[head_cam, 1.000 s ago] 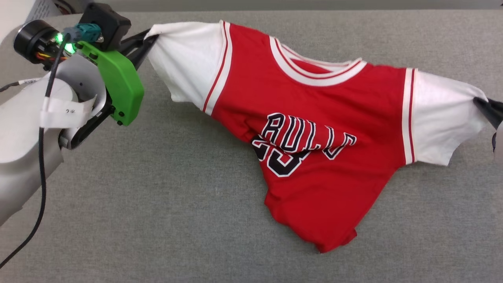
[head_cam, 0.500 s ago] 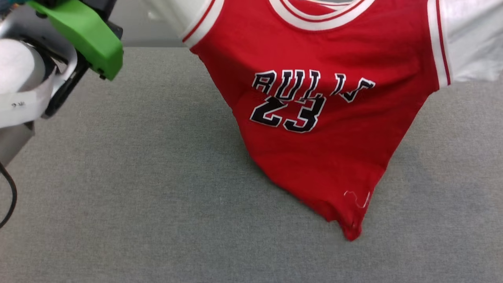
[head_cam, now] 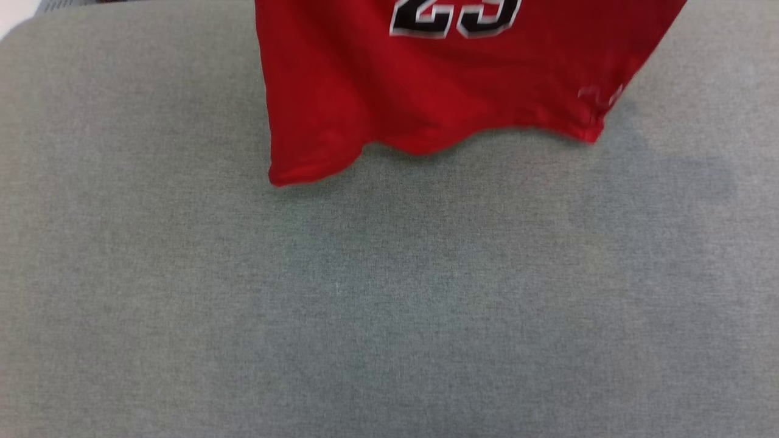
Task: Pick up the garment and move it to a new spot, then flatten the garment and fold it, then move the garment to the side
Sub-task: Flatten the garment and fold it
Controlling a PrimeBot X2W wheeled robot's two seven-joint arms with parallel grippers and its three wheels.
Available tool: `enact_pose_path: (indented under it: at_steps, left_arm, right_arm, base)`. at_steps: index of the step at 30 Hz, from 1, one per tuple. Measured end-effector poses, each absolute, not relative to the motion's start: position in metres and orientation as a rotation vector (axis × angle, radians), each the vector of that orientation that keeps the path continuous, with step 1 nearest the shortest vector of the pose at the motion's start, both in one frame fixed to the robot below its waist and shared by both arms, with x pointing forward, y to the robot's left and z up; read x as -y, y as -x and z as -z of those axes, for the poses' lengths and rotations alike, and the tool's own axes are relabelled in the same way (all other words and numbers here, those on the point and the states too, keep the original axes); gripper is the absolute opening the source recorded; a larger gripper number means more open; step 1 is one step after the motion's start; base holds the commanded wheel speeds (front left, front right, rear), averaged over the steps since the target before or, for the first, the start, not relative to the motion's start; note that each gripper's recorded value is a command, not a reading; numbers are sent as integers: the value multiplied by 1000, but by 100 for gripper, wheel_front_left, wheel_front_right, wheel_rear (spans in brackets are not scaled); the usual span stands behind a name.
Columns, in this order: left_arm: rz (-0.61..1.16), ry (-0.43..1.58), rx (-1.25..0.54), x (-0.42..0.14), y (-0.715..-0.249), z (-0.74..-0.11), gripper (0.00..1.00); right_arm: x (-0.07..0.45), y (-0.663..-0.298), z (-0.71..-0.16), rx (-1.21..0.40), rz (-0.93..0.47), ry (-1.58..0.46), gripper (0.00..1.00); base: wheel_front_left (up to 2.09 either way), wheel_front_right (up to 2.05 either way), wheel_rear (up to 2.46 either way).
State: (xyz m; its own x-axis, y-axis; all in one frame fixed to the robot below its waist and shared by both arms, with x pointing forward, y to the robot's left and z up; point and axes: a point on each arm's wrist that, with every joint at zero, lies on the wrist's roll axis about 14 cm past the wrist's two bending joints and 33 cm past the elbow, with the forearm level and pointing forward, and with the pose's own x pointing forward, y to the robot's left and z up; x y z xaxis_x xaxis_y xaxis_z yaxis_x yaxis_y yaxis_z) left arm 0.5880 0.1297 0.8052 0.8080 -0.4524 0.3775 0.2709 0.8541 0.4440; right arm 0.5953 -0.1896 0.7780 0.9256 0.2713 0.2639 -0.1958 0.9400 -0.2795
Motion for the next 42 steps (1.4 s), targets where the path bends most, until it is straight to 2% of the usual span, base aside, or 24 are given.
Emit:
enact_pose_path:
  at_steps: [6, 14, 23, 31, 42]
  left_arm:
    - [311, -380, 574, -145, -633, -816, 0]
    - [275, -343, 544, -155, -680, -787, 0]
    - [273, -303, 427, -164, -708, -729, 0]
    - [304, -225, 311, -164, -686, -660, 0]
    - [306, -113, 72, -168, -587, -541, 0]
  right_arm:
    - [184, -644, -796, 381, -208, 252, 0]
    - [189, -691, -782, 381, -167, 270, 0]
    - [177, -720, -724, 297, -202, 266, 0]
    - [156, -702, -650, 190, -296, 224, 0]
    - [157, -615, -539, -36, -385, 127, 0]
  base:
    - [0, 0, 0]
    - [0, 0, 0]
    - [0, 0, 0]
    - [0, 0, 0]
    - [0, 0, 0]
